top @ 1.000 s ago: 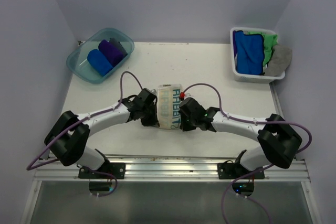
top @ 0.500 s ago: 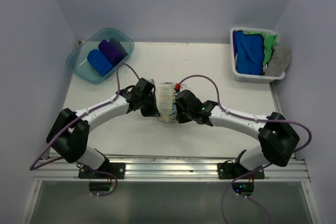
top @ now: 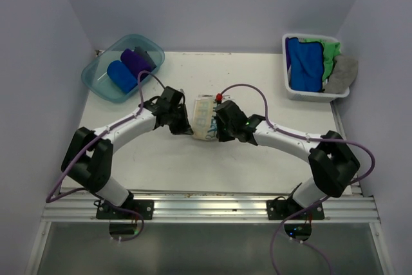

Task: Roll the towels
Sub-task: Roll the towel

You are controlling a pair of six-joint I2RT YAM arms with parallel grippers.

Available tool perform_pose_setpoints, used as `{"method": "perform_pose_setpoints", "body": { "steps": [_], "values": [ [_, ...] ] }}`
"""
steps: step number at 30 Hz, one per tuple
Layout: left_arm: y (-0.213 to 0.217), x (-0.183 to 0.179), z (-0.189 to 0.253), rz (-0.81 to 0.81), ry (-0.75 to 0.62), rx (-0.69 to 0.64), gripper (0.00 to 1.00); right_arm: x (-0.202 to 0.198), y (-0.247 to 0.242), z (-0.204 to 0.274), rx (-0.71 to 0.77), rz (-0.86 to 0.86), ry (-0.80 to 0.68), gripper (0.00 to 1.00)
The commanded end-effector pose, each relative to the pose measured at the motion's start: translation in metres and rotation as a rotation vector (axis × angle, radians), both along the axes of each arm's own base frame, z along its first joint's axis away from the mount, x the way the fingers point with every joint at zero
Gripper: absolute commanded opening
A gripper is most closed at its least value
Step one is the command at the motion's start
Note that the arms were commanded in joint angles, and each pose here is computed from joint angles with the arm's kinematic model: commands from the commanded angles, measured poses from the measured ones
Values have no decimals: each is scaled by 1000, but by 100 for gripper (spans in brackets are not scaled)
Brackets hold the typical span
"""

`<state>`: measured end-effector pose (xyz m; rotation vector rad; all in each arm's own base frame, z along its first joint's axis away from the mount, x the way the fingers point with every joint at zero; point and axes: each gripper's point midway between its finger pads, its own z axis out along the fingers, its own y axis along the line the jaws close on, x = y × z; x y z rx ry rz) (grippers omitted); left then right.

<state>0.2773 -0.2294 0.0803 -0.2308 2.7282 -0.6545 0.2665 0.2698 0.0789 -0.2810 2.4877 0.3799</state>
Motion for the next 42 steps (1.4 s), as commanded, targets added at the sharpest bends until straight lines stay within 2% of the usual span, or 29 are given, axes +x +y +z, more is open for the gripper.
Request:
{"method": "perform_pose_setpoints", "body": {
  "steps": [1, 6, 10, 14, 19, 21, 23, 29, 31, 34, 35, 39, 42],
  "values": [
    [-8, 18, 16, -27, -49, -36, 0, 15, 8, 18, 36, 8, -28, 0],
    [-11, 8, 6, -54, -9, -55, 0, 11, 7, 17, 48, 15, -12, 0],
    [-9, -19, -11, -81, 50, -94, 0, -12, 6, 1, 77, 34, 61, 0],
    [6, -50, -31, -82, 109, -67, 0, -39, -9, -24, 55, 29, 130, 0],
    [10, -63, -32, -101, 112, -53, 0, -59, -14, -29, 65, 47, 161, 0],
    [10, -66, -35, -107, 117, -48, 0, -63, -14, -28, 51, 65, 157, 10],
    [11, -67, -38, -106, 124, -43, 0, -63, -14, -22, 32, 87, 136, 21],
    [14, -66, -37, -107, 115, -24, 0, -55, -17, -4, -31, 124, 44, 32],
    [15, -65, -35, -107, 108, -17, 0, -49, -19, 1, -79, 139, -10, 33],
    [17, -63, -36, -109, 107, -2, 0, -47, -2, 13, -139, 250, -103, 35],
    [17, -62, -36, -108, 105, 3, 0, -47, 11, 22, -161, 289, -166, 39],
    [23, -61, -39, -105, 106, 19, 0, -50, 40, 17, -283, 482, -290, 47],
    [26, -59, -39, -101, 104, 28, 0, -53, 57, 11, -316, 553, -346, 48]
  ]
}}
